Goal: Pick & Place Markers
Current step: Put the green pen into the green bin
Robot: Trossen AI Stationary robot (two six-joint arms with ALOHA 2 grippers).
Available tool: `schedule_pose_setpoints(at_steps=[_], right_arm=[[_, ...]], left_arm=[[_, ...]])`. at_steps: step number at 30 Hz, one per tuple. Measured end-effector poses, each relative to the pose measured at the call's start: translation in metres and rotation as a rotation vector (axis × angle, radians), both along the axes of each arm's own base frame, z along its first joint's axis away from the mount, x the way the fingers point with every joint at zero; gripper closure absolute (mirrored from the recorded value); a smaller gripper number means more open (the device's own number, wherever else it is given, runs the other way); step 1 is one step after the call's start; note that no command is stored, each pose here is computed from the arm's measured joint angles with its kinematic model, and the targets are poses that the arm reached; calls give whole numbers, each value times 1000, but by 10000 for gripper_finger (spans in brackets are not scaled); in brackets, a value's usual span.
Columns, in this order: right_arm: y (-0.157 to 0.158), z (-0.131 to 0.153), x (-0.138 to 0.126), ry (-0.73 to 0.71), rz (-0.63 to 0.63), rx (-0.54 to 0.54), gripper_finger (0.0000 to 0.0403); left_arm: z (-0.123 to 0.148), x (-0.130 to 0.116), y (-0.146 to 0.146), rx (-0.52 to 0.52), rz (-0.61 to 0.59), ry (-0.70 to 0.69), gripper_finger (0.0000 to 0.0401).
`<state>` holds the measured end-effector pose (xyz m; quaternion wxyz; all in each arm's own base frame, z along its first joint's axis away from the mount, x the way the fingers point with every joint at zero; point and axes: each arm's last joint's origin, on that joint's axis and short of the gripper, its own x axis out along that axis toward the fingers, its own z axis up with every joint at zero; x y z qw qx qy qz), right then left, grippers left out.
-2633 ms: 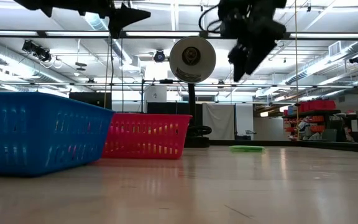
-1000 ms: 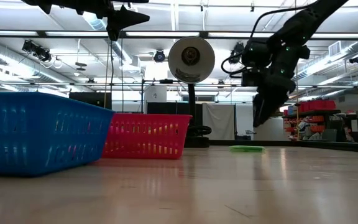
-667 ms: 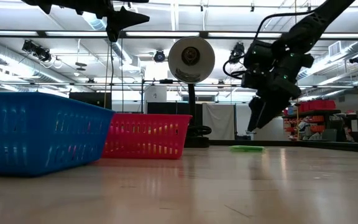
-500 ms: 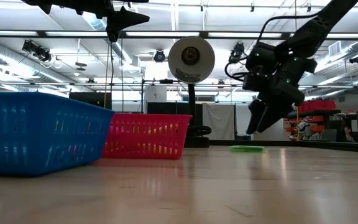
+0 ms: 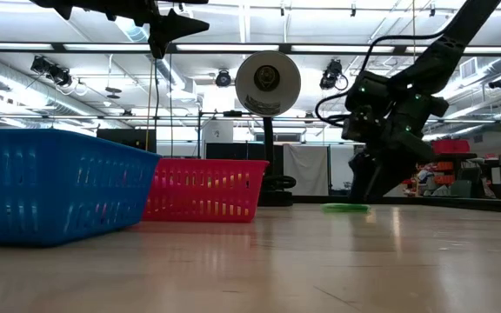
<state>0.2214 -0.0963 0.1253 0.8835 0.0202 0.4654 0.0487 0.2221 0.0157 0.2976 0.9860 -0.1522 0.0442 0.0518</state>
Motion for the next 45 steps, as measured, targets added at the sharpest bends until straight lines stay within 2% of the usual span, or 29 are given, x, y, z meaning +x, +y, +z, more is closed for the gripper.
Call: schedule_pose_setpoints(at_steps=[7, 12, 17, 25, 27, 32, 37, 45], right_arm=[[3, -9, 6, 34, 18, -81, 79], [5, -14, 7, 68, 36, -67, 114], [5, -15, 7, 67, 33, -81, 195], [5, -15, 7, 81, 26, -78, 366], [6, -16, 6, 89, -9, -51, 387], [10, -11, 5, 97, -92, 0, 376], [21, 0, 1, 92, -103, 50, 392], [47, 36, -11, 39, -129, 101, 392]], left_arm=[[-2, 0, 0, -1, 0, 18, 179], [-2, 0, 0, -1, 0, 23, 179], [-2, 0, 0, -1, 0, 24, 179], [-4, -1, 0, -3, 0, 47, 179], [-5, -1, 0, -3, 0, 49, 179], [-5, -1, 0, -2, 2, 53, 179], [-6, -1, 1, 13, 1, 61, 179], [-6, -1, 1, 38, 29, 64, 179]])
